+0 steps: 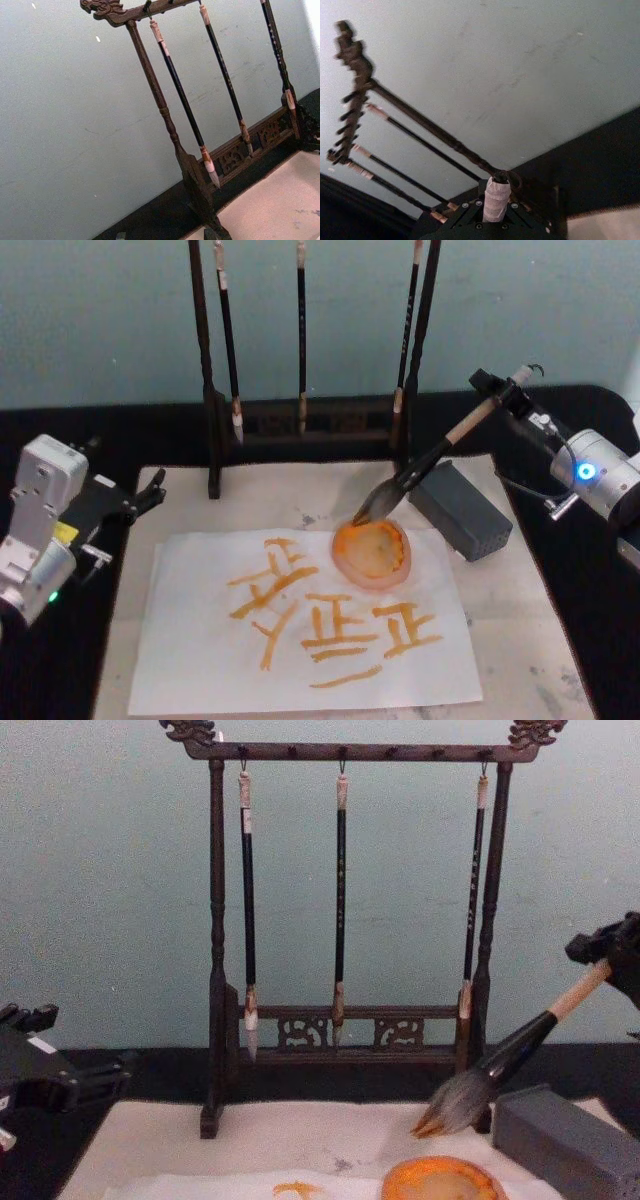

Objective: Pick up the brush from the inkstone, write on the paper, then place the brush back to its original position.

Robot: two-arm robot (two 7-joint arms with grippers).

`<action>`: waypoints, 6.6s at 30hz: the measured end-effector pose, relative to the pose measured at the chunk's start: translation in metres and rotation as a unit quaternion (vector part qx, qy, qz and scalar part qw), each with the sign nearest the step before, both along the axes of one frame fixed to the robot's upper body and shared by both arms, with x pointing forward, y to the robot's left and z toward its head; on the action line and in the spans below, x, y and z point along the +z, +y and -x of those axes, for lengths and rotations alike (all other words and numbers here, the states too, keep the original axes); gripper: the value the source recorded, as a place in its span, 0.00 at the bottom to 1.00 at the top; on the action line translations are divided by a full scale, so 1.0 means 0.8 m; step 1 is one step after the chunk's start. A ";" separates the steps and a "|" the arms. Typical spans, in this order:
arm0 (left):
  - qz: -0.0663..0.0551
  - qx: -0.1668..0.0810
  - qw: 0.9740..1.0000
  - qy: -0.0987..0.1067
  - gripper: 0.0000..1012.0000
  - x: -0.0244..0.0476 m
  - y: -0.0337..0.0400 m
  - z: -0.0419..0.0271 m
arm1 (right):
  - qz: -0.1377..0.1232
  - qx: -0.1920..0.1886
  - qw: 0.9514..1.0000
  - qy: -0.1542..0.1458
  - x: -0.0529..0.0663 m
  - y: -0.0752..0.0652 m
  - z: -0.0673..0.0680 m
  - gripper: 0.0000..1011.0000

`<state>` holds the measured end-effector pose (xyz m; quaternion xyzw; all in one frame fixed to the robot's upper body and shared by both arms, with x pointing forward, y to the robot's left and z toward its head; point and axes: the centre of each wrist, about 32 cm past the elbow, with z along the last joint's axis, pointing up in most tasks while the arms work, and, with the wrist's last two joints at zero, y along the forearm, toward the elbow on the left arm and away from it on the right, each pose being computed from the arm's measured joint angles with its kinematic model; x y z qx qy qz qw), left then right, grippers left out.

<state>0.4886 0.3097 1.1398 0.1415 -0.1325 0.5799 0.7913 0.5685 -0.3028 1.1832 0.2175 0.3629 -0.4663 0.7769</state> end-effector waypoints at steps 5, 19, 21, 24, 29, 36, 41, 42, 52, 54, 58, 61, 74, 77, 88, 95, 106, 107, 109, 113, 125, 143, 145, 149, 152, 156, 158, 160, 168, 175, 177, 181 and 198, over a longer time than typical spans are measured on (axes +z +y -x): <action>0.000 0.000 1.000 0.000 1.00 0.0000 0.0000 0.0000 | -0.013 -0.012 0.999 0.030 -0.006 -0.002 -0.004 0.00; 0.000 0.000 1.000 0.000 1.00 0.0000 0.0000 0.0000 | -0.016 -0.034 0.996 0.075 -0.018 0.002 -0.005 0.00; 0.000 0.000 1.000 0.000 1.00 0.0000 0.0000 0.0000 | -0.015 -0.035 0.996 0.077 -0.020 0.003 -0.005 0.00; 0.000 0.000 1.000 0.000 1.00 0.0000 0.0000 0.0000 | -0.013 -0.035 0.996 0.078 -0.021 0.004 -0.004 0.00; 0.000 0.000 1.000 0.000 1.00 0.0000 0.0000 0.0000 | -0.010 -0.037 0.996 0.080 -0.026 0.006 -0.005 0.00; 0.000 0.000 1.000 0.000 1.00 0.0000 0.0000 0.0000 | -0.004 -0.042 0.996 0.085 -0.031 0.007 -0.006 0.00; 0.000 0.000 1.000 0.000 1.00 0.0000 0.0000 0.0000 | -0.002 -0.043 0.995 0.087 -0.034 0.009 -0.006 0.00; 0.000 0.000 1.000 0.000 1.00 0.0000 0.0000 0.0000 | -0.002 -0.043 0.995 0.088 -0.035 0.009 -0.006 0.00; 0.000 0.000 1.000 0.000 1.00 0.0000 0.0000 0.0000 | 0.000 -0.046 0.995 0.093 -0.039 0.012 -0.007 0.00; 0.000 0.000 1.000 0.000 1.00 0.0000 0.0000 0.0000 | 0.000 -0.046 0.995 0.094 -0.039 0.013 -0.007 0.00; 0.000 0.000 1.000 0.000 1.00 0.0000 0.0000 0.0000 | 0.000 -0.046 0.994 0.096 -0.040 0.013 -0.007 0.00; 0.000 0.000 1.000 0.000 1.00 0.0000 0.0000 0.0000 | -0.001 -0.046 0.994 0.098 -0.041 0.013 -0.007 0.00; 0.000 0.000 1.000 0.000 1.00 0.0000 0.0000 0.0000 | 0.001 -0.047 0.994 0.097 -0.042 0.014 -0.008 0.00; 0.000 0.000 1.000 0.000 1.00 0.0000 0.0000 0.0000 | 0.001 -0.047 0.994 0.097 -0.042 0.014 -0.008 0.00; 0.000 0.000 1.000 0.000 1.00 0.0000 0.0000 0.0000 | 0.000 -0.047 0.994 0.097 -0.041 0.014 -0.008 0.24; 0.000 0.000 1.000 0.000 1.00 0.0000 0.0000 0.0000 | 0.000 -0.046 0.994 0.097 -0.042 0.014 -0.007 0.42; 0.000 0.000 1.000 0.000 1.00 0.0000 0.0000 0.0000 | 0.000 -0.046 0.994 0.097 -0.042 0.014 -0.007 0.81; 0.000 0.000 1.000 0.000 1.00 0.0000 0.0000 0.0000 | 0.000 -0.046 0.994 0.097 -0.042 0.014 -0.007 0.83; 0.000 0.000 1.000 0.000 1.00 0.0000 0.0000 0.0000 | 0.000 -0.046 0.994 0.097 -0.042 0.014 -0.007 0.87; 0.000 0.000 1.000 0.000 1.00 0.0000 0.0000 0.0000 | 0.000 -0.046 0.994 0.097 -0.042 0.014 -0.007 0.97; 0.000 0.000 1.000 0.000 1.00 0.0000 0.0000 0.0000 | -0.003 -0.037 0.994 0.098 -0.042 0.007 0.000 0.99; 0.000 0.000 1.000 0.000 1.00 0.0000 0.0000 0.0000 | -0.001 -0.013 0.994 0.105 -0.033 -0.026 0.044 0.99; 0.000 0.000 1.000 0.000 1.00 0.0000 0.0000 0.0000 | -0.003 -0.011 0.995 0.102 -0.030 -0.029 0.050 0.99; 0.000 0.000 1.000 0.000 1.00 0.0000 0.0000 0.0000 | -0.001 -0.010 0.996 0.094 -0.025 -0.033 0.060 0.99; 0.000 0.000 1.000 0.000 1.00 0.0000 0.0000 0.0000 | 0.012 -0.011 0.997 0.074 -0.021 -0.033 0.065 0.99; 0.000 0.000 1.000 0.000 1.00 0.0000 0.0000 0.0000 | 0.052 -0.012 0.998 0.035 -0.021 -0.026 0.067 0.99; 0.000 0.000 1.000 0.000 1.00 0.0000 0.0000 0.0000 | 0.087 -0.014 0.996 0.005 -0.021 -0.020 0.067 0.99; 0.000 0.000 1.000 0.000 1.00 0.0000 0.0000 0.0000 | 0.123 -0.016 0.992 -0.027 -0.023 -0.012 0.065 0.99; 0.000 0.000 1.000 0.000 1.00 0.0000 0.0000 0.0000 | 0.222 -0.019 0.967 -0.121 -0.030 0.010 0.058 0.99; 0.000 0.000 1.000 0.000 1.00 0.0000 0.0000 0.0000 | 0.307 -0.023 0.931 -0.194 -0.043 0.026 0.051 0.99; 0.000 0.000 1.000 0.000 1.00 0.0000 0.0000 0.0000 | 0.327 -0.024 0.922 -0.205 -0.047 0.029 0.048 0.99; 0.000 0.000 1.000 0.000 1.00 0.0000 0.0000 0.0000 | 0.350 -0.023 0.911 -0.216 -0.052 0.034 0.045 0.99; 0.000 0.000 1.000 0.000 1.00 0.0000 0.0000 0.0000 | 0.414 -0.008 0.883 -0.222 -0.059 0.040 0.041 0.99</action>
